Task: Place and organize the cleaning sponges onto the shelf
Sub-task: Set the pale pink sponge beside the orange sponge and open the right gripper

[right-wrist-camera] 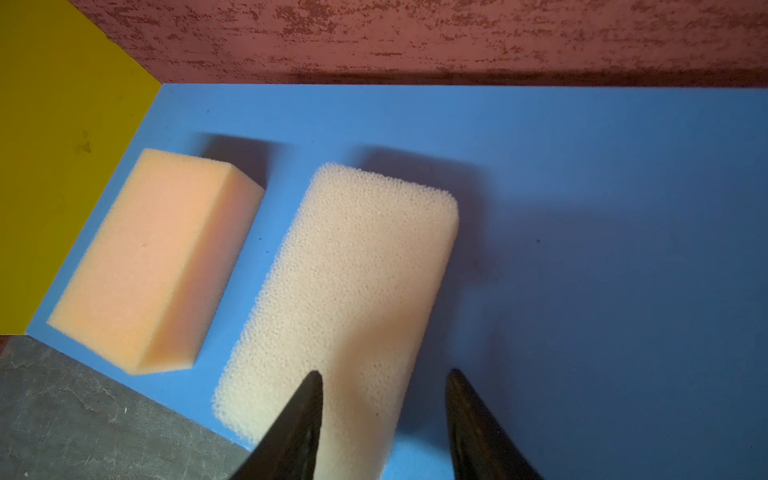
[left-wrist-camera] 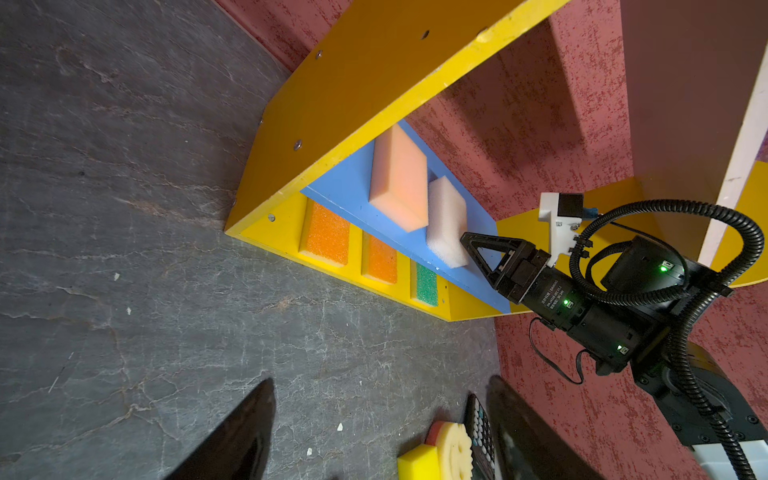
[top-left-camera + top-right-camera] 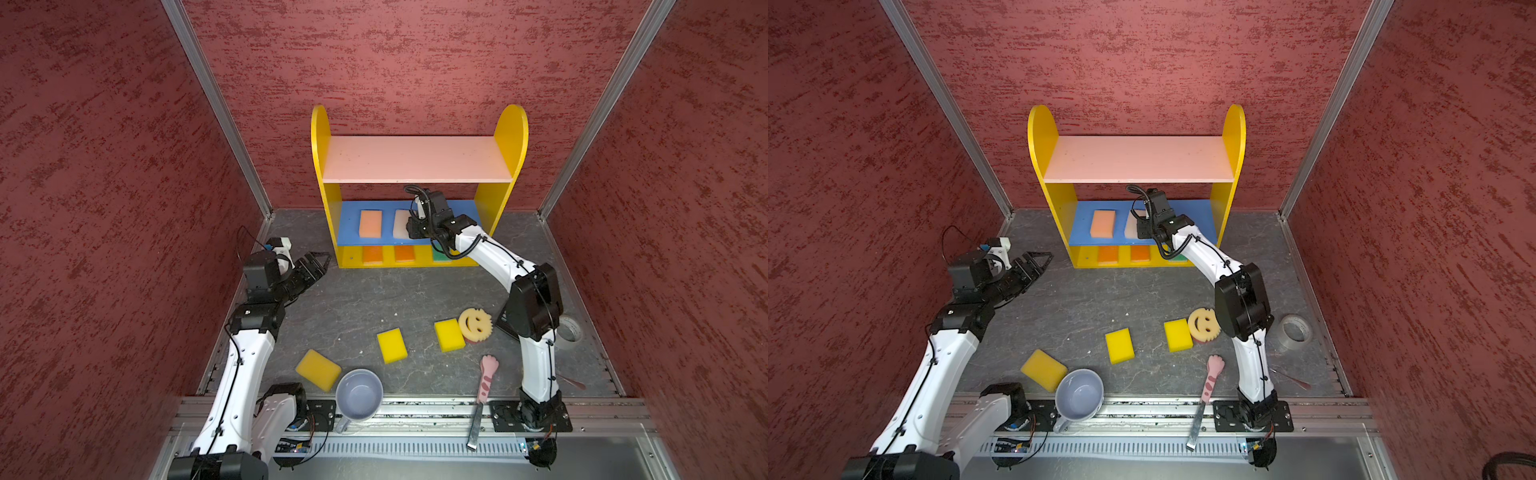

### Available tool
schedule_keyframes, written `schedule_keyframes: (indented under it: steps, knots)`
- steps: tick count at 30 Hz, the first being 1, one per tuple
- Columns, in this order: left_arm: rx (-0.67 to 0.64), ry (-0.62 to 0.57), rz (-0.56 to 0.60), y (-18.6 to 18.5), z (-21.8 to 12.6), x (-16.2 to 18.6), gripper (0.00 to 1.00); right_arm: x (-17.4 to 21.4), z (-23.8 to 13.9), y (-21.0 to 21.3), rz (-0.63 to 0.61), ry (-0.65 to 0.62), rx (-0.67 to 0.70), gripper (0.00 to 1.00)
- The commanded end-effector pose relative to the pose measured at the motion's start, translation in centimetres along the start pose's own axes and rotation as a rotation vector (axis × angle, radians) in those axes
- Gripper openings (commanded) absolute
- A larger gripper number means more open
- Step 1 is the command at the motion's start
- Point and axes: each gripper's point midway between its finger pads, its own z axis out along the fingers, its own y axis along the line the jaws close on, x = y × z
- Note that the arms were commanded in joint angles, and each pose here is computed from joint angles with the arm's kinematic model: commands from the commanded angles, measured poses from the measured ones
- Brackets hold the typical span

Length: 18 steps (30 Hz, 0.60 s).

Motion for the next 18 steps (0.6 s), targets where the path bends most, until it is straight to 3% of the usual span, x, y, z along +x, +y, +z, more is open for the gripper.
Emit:
schedule_keyframes:
  steps: [1, 7, 18]
  knots:
    - [0.003, -0.022, 0.019, -0.7, -0.3, -0.7, 0.8, -1.0, 0.2, -0.6, 0.009, -0.018, 0.023, 0.45]
    - [-0.002, -0.018, 0.01, -0.4, -0.1, -0.6, 0.8, 0.2, 1.3, -0.9, -0.006, 0.02, 0.032, 0.34]
    - [-0.003, -0.014, 0.002, -0.3, 0.0, -0.5, 0.8, 1.1, 0.2, -0.5, -0.078, 0.026, -0.014, 0.3]
